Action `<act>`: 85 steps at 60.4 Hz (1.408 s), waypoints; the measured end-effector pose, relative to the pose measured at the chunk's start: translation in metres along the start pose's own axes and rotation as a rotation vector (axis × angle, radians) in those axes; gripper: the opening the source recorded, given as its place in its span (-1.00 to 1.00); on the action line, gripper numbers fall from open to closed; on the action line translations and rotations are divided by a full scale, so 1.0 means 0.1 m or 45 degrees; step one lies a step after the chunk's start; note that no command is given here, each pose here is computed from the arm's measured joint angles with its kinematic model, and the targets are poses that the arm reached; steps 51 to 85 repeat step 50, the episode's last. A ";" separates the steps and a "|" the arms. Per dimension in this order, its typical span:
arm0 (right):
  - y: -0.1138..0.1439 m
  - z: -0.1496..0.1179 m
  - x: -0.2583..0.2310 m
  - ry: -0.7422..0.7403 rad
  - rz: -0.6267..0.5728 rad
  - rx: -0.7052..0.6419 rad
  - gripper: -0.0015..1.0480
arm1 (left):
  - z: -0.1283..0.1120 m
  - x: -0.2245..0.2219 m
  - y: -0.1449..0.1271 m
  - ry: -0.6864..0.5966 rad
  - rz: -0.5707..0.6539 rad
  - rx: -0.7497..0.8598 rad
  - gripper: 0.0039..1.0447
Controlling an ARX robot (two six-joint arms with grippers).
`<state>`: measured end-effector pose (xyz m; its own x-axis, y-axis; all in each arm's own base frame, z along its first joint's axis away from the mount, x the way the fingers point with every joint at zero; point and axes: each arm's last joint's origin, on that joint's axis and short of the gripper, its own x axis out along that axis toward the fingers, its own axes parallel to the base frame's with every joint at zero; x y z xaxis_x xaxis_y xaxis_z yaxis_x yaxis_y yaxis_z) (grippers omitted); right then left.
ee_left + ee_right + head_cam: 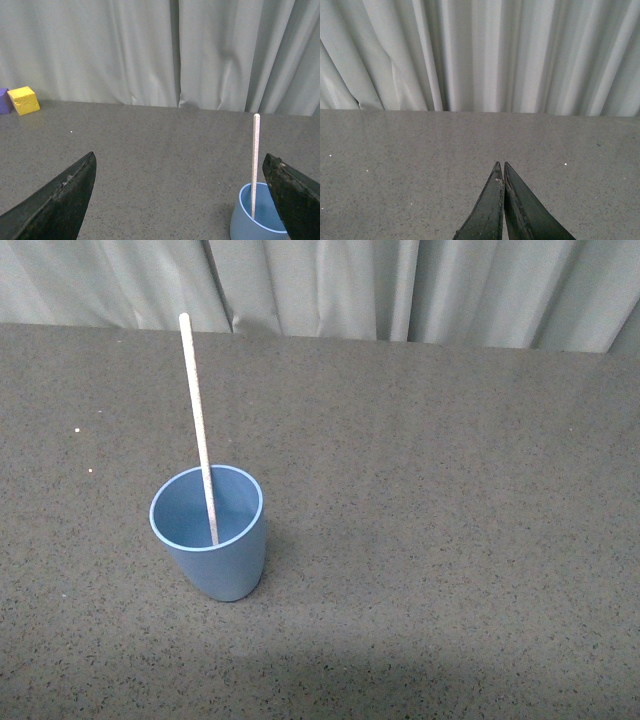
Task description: Transfer chopsticks to blue cup
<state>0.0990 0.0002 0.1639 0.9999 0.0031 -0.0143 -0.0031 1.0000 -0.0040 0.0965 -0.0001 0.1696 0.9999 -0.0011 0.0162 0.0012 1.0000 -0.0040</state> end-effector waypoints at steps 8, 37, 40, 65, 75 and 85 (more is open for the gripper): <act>0.00 0.01 -0.01 -0.021 0.000 0.000 -0.98 | 0.00 0.00 0.00 0.000 0.000 0.000 0.88; 0.00 0.01 -0.01 -0.021 0.001 -0.001 0.56 | 0.00 0.00 0.00 0.000 0.000 0.000 0.88; 0.00 0.01 -0.01 -0.021 0.001 0.000 0.73 | 0.00 0.00 0.00 0.000 0.000 0.000 0.88; 0.00 0.01 -0.01 -0.021 0.001 0.000 0.81 | 0.00 0.00 0.00 0.000 0.000 0.000 0.88; 0.00 0.01 -0.01 -0.021 0.001 0.000 0.81 | 0.00 0.00 0.00 0.000 0.000 0.000 0.88; 0.00 0.01 -0.01 -0.021 0.001 0.000 0.81 | 0.00 0.00 0.00 0.000 0.000 0.000 0.88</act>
